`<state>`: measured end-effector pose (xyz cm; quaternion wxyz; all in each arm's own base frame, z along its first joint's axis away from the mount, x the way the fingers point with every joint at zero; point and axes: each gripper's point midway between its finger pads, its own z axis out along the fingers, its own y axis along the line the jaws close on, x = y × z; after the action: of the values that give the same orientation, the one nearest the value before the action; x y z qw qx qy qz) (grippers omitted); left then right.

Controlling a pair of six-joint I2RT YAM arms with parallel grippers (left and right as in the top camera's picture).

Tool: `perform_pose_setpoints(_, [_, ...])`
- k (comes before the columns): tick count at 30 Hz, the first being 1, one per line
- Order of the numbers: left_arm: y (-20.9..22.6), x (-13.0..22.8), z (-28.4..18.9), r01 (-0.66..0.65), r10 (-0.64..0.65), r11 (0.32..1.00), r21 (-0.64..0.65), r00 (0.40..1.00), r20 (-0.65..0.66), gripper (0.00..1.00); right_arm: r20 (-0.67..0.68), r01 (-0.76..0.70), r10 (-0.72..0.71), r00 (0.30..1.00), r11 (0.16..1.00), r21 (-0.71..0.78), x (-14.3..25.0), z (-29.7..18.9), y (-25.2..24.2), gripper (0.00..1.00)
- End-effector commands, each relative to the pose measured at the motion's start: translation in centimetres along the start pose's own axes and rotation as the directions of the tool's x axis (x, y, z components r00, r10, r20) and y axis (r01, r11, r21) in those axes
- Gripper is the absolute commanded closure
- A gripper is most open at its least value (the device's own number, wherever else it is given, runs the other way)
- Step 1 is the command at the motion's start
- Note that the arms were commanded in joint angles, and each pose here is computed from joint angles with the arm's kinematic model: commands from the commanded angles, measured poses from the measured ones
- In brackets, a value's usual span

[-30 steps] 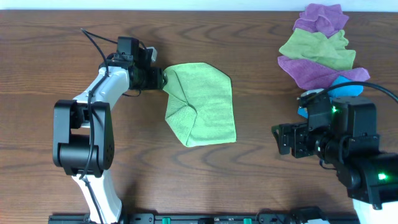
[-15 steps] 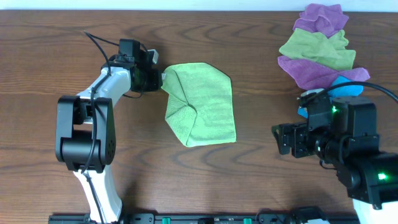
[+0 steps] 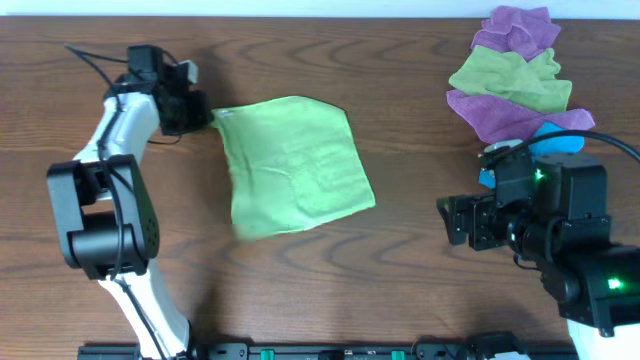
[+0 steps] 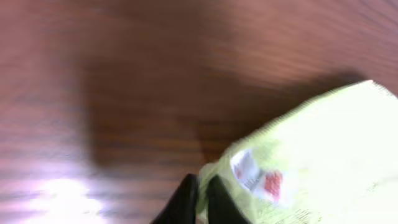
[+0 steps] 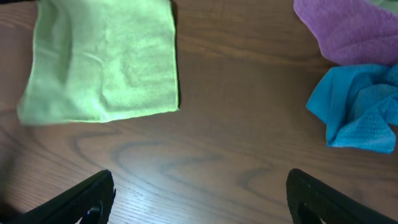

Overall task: Fold the cloth
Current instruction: 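Pull the corner leftward with left gripper to unfold the cloth, then move right gripper to the cloth's right edge opposite the left gripper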

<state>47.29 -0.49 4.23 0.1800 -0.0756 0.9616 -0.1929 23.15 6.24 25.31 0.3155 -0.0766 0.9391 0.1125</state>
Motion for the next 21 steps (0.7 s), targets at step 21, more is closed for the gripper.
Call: perform_pose_setpoints(21, [-4.2,3.4,-1.8,0.135,-0.095,0.963,0.234,0.981,-0.172,0.62,0.0,0.001,-0.001,1.0,0.998,-0.069,-5.0,7.4,-0.2,0.15])
